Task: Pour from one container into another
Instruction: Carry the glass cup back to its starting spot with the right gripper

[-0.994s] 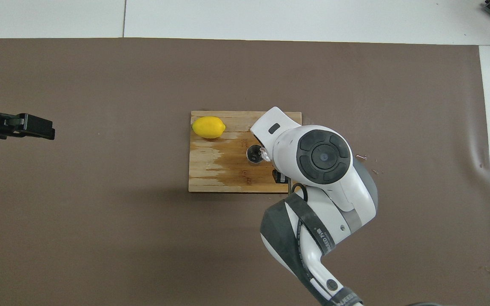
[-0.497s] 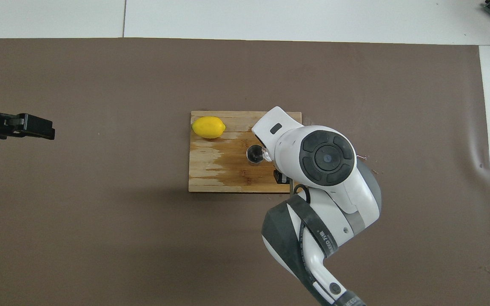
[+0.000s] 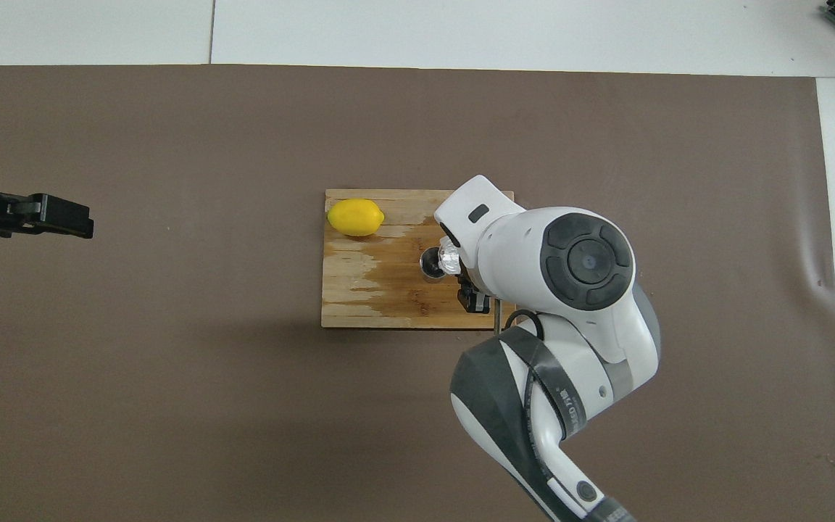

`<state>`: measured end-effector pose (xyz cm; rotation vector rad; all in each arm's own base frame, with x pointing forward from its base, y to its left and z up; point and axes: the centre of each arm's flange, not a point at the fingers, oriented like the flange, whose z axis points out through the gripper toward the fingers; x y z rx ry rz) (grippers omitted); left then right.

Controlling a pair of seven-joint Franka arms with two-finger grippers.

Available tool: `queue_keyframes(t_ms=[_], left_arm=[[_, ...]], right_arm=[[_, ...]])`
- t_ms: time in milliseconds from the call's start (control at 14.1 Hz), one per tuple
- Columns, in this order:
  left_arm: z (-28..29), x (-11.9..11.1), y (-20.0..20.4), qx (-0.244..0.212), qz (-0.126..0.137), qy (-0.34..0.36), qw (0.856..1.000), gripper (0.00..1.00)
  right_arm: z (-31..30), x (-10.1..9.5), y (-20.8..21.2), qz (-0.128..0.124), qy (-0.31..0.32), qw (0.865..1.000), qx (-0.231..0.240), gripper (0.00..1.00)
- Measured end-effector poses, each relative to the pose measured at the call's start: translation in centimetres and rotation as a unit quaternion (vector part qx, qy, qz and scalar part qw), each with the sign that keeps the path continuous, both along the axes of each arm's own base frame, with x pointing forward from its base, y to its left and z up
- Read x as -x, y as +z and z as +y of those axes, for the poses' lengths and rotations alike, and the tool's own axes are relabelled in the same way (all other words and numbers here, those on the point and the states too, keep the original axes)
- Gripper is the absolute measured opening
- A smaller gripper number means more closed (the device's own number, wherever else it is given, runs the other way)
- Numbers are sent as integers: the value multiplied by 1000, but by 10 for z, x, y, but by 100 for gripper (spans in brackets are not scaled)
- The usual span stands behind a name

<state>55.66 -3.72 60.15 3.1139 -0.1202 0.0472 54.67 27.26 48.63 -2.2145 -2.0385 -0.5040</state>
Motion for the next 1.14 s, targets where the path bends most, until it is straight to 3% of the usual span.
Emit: queue_keyframes(t_ms=[213, 497, 781, 1135], left_arm=[[0, 0, 0, 0, 0, 0, 1000, 100], [0, 0, 0, 0, 0, 0, 1000, 100], [0, 0, 0, 0, 0, 0, 1000, 100], [0, 0, 0, 0, 0, 0, 1000, 100]], right_arm=[[-50, -18, 11, -4, 7, 997, -78, 49], [-143, -36, -15, -19, 13, 987, -157, 49], [-207, -26, -69, -32, 12, 976, -216, 49], [-281, -11, -132, -30, 29, 972, -232, 49]])
